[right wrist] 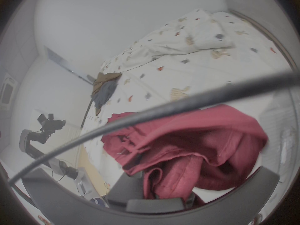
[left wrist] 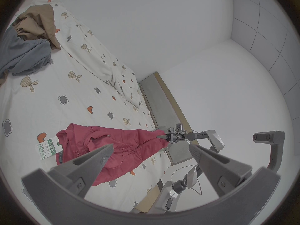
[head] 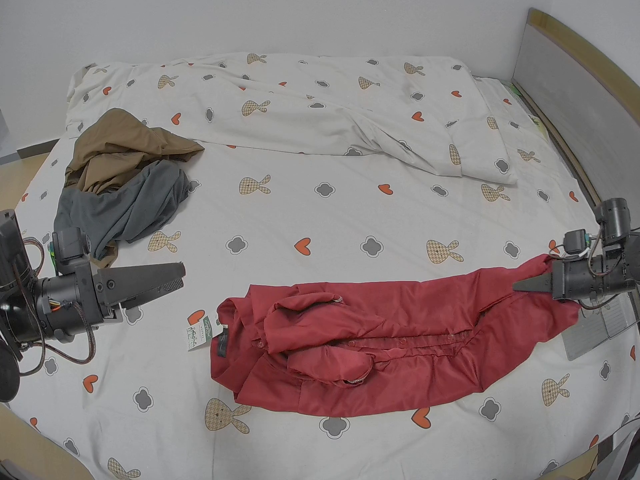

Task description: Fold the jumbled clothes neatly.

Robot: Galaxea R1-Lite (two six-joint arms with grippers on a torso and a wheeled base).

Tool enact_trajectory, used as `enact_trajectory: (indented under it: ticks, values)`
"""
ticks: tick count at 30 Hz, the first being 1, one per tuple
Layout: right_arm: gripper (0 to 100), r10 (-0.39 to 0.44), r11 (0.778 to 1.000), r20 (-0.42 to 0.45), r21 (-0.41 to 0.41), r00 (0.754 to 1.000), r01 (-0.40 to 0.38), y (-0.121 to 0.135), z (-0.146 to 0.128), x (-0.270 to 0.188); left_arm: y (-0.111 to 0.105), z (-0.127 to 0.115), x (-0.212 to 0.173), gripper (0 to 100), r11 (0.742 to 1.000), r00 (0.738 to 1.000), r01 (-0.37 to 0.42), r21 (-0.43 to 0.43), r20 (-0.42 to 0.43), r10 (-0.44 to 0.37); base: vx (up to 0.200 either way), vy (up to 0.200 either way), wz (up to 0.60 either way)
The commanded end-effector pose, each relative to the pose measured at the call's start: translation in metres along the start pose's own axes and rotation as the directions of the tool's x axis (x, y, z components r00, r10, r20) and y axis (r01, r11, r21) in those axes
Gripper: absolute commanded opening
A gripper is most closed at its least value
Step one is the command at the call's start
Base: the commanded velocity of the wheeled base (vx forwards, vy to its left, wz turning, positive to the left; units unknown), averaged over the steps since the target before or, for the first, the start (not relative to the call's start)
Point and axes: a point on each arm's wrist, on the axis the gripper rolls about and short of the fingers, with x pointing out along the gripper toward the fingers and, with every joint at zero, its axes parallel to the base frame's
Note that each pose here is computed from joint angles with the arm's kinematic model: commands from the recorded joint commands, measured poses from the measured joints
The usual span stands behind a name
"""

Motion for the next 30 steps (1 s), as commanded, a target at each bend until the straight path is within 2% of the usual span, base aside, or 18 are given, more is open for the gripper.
enact_trajectory:
  ticks: [1, 4, 8, 14, 21, 30]
  values:
    - [0, 0.119, 0.985, -0.058, -0.122, 0.991, -0.125, 0.109, 0.012, 0.038, -0.002, 0.000, -0.001, 100, 1.000, 1.000, 0.002, 0.005, 0.004, -0.002, 0.000, 0.000, 0.00]
    - [0, 0.132, 0.980, -0.091, -0.135, 0.987, -0.144, 0.124, 0.014, 0.058, -0.003, 0.000, -0.001, 100, 1.000, 1.000, 0.003, 0.008, 0.005, -0.003, 0.000, 0.000, 0.00]
    - [0, 0.200, 0.963, -0.162, -0.147, 0.966, -0.224, 0.156, 0.015, 0.095, -0.004, 0.001, -0.002, 100, 1.000, 1.000, 0.005, 0.013, 0.008, -0.005, 0.000, 0.000, 0.00]
    - [0, 0.236, 0.950, -0.216, -0.154, 0.948, -0.271, 0.178, 0.009, 0.119, -0.003, 0.001, -0.002, 100, 1.000, 1.000, 0.004, 0.011, 0.008, -0.004, 0.000, 0.000, 0.00]
    - [0, 0.190, 0.959, -0.253, -0.160, 0.949, -0.235, 0.186, 0.011, 0.146, -0.003, 0.001, -0.002, 100, 1.000, 1.000, 0.004, 0.011, 0.008, -0.004, 0.000, 0.000, 0.00]
    - [0, 0.196, 0.955, -0.276, -0.163, 0.941, -0.247, 0.198, 0.022, 0.166, -0.003, 0.001, -0.002, 100, 1.000, 1.000, 0.003, 0.010, 0.008, -0.003, 0.000, 0.000, 0.00]
